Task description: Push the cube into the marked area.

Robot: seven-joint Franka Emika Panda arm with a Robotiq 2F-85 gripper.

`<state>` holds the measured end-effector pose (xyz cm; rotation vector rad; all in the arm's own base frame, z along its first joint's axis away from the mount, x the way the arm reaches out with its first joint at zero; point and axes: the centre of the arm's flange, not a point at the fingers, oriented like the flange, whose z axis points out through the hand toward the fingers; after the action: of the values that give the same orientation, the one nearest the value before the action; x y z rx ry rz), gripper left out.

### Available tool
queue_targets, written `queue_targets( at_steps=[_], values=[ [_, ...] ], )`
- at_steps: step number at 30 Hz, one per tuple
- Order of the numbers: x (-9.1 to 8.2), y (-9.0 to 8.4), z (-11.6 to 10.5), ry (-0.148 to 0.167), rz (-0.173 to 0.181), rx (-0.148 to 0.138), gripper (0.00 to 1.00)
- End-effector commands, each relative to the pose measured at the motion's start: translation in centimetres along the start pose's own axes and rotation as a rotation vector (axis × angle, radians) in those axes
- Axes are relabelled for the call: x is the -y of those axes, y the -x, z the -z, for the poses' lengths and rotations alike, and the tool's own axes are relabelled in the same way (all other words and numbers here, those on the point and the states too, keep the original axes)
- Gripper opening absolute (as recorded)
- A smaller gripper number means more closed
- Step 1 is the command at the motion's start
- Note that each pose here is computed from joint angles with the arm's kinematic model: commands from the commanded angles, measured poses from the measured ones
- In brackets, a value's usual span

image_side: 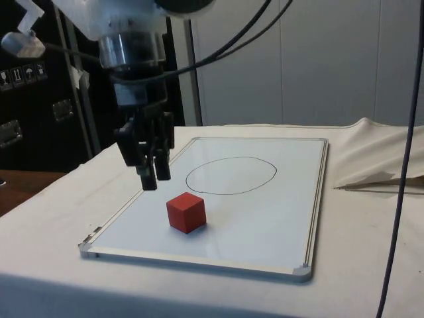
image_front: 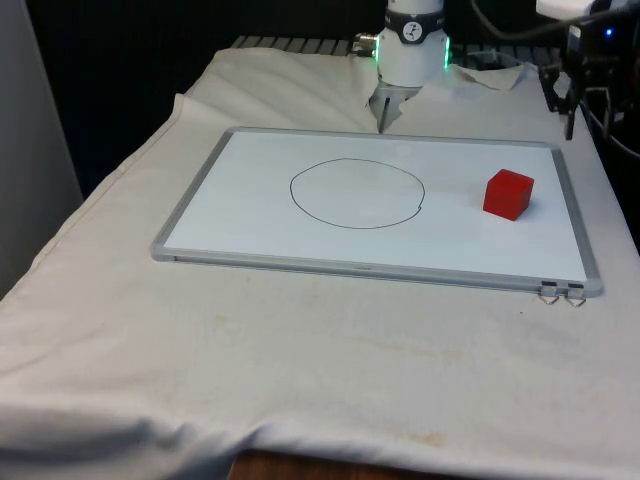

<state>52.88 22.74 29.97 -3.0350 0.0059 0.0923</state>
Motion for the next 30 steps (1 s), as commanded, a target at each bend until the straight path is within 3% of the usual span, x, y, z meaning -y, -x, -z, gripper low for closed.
queue_targets(
  at_steps=[1, 8, 14, 16, 18, 24, 25, 26, 30],
  values=[
    [0.3, -0.1, -0.7, -0.009, -0.011, -0.007, 0.00],
    [0.8, -0.7, -2.4, -0.027, -0.012, -0.010, 0.00],
    [1.8, -1.7, -4.1, -0.037, -0.007, -0.029, 0.00],
    [1.9, -1.8, -4.4, -0.042, -0.002, -0.021, 0.00],
    [2.1, -1.9, -5.3, -0.042, -0.002, -0.035, 0.00],
    [1.7, -1.9, -7.4, -0.042, 0.014, -0.044, 0.00],
    [1.9, -1.9, -7.3, -0.043, 0.016, -0.032, 0.00],
    [1.5, -1.9, -7.7, -0.042, 0.017, -0.046, 0.00],
    [0.6, -1.6, -8.6, -0.041, 0.031, -0.049, 0.00]
  ],
)
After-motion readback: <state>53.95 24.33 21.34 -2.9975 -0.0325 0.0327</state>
